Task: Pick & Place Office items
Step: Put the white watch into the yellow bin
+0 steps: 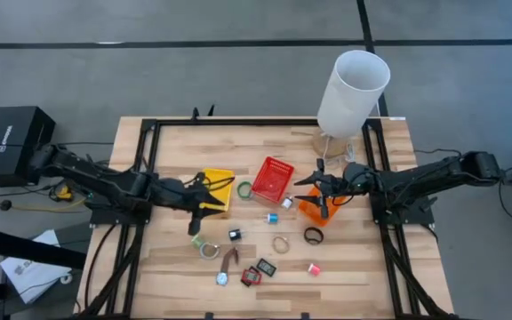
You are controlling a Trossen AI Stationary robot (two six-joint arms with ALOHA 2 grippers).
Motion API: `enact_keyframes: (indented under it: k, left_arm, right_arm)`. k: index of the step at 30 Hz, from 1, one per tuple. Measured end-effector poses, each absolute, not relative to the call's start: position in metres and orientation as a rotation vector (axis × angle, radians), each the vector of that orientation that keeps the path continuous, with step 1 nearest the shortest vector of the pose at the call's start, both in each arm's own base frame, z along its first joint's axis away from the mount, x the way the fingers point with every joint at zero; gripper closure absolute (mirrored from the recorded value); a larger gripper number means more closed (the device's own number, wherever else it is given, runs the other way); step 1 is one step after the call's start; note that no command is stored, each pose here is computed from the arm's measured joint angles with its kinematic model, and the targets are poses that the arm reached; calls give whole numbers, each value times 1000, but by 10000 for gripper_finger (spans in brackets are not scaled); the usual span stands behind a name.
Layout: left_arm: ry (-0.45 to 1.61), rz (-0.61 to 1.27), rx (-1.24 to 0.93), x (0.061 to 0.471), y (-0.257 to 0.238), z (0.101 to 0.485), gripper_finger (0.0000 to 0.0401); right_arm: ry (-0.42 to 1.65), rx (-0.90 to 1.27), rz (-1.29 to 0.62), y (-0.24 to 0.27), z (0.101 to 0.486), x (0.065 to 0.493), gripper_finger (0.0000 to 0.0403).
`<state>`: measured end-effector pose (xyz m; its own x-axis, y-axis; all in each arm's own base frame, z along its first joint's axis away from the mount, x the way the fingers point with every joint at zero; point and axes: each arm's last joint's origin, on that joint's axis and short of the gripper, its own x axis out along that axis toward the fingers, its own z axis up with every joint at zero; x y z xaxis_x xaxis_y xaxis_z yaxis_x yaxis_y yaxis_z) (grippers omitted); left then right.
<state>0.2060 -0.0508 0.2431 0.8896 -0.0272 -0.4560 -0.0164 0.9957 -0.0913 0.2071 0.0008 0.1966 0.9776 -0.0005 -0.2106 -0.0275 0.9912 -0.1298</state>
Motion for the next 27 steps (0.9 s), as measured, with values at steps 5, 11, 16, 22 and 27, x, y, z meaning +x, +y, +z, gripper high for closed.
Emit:
enact_keyframes:
  k: [5, 11, 16, 22, 27]
  left_arm:
    - [630, -54, -78, 205, -70, 223, 311]
    - [772, -114, -15, 210, -94, 194, 311]
    - [848, -102, -30, 213, -103, 177, 311]
    - [881, -123, -15, 213, -109, 169, 311]
    - [927, -141, 5, 215, -115, 157, 311]
  right_arm:
    - [217, -133, 14, 1, 196, 207, 227]
    - [217, -134, 14, 1, 196, 207, 227]
    - [213, -142, 15, 1, 196, 207, 227]
    - [214, -142, 14, 1, 196, 207, 227]
    - [213, -141, 14, 1, 196, 207, 227]
